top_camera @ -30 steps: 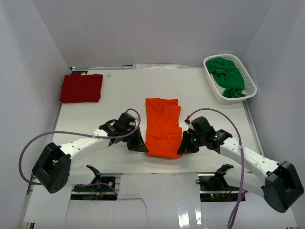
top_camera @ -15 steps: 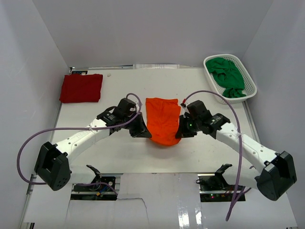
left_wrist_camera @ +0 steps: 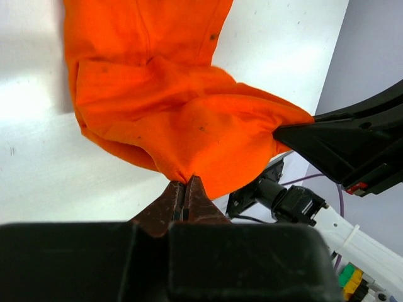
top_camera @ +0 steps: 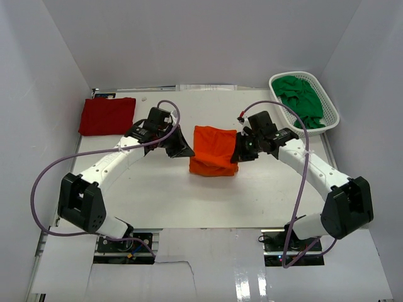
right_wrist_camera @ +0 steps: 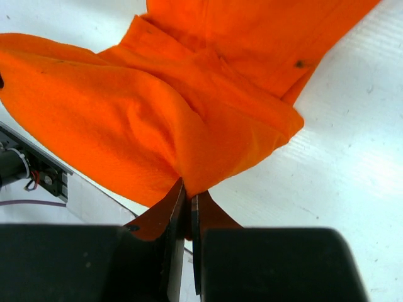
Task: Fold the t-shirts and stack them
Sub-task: Fold the long partially folded tshirt into a neat square
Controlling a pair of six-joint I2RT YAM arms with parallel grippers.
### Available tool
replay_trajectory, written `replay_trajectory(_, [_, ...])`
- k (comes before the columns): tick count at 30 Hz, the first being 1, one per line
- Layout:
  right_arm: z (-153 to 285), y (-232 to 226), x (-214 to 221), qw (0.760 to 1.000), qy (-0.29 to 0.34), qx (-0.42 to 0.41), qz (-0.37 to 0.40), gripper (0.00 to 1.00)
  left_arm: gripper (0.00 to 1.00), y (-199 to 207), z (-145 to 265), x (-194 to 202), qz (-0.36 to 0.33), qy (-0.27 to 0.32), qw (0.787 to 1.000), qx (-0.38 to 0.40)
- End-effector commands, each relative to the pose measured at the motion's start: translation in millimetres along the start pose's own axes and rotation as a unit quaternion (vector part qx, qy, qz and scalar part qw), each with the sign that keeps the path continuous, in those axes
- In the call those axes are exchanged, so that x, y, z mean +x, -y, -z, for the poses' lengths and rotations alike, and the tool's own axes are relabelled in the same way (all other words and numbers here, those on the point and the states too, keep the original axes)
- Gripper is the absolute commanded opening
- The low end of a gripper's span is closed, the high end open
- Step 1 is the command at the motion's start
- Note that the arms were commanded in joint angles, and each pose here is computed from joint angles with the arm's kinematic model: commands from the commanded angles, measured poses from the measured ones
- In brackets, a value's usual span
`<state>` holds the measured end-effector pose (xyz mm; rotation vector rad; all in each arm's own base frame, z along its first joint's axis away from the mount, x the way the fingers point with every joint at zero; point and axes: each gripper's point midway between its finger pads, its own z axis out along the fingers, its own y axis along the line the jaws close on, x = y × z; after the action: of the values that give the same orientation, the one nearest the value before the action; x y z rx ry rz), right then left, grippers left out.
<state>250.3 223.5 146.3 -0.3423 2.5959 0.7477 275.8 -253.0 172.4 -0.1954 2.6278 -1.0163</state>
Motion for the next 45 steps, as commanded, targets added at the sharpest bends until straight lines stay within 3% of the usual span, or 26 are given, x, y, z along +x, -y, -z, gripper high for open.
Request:
replay_trajectory(1, [2.8, -5.9, -27.4, 0.999, 0.017, -0.028, 0.018, 0.08, 0.0, 16.9, 5.8, -23.2, -0.026, 0.02, 0.999, 0.02])
replay_trajectory(18, [-27.8, 27.8, -97.4, 0.999, 0.025, -0.034, -0.009, 0.08, 0.0, 12.4, -50.5, -104.3, -0.014, 0.034, 0.999, 0.02])
replay_trajectory(30, [-39.9, 53.1, -140.6, 0.998, 0.044, -0.033, -0.024, 0.08, 0.0, 41.7, -64.6, -163.9, -0.028, 0.065, 0.997, 0.044])
replay_trajectory(38, [-57.4, 79.3, -168.2, 0.997, 0.054, -0.022, -0.042, 0.08, 0.0, 35.7, -111.2, -190.9, -0.029, 0.063, 0.996, 0.054])
replay_trajectory(45, [-56.2, 100.3, -193.2, 0.995, 0.085, -0.016, -0.058, 0.08, 0.0, 51.7, -126.1, -218.6, -0.038, 0.098, 0.991, 0.089])
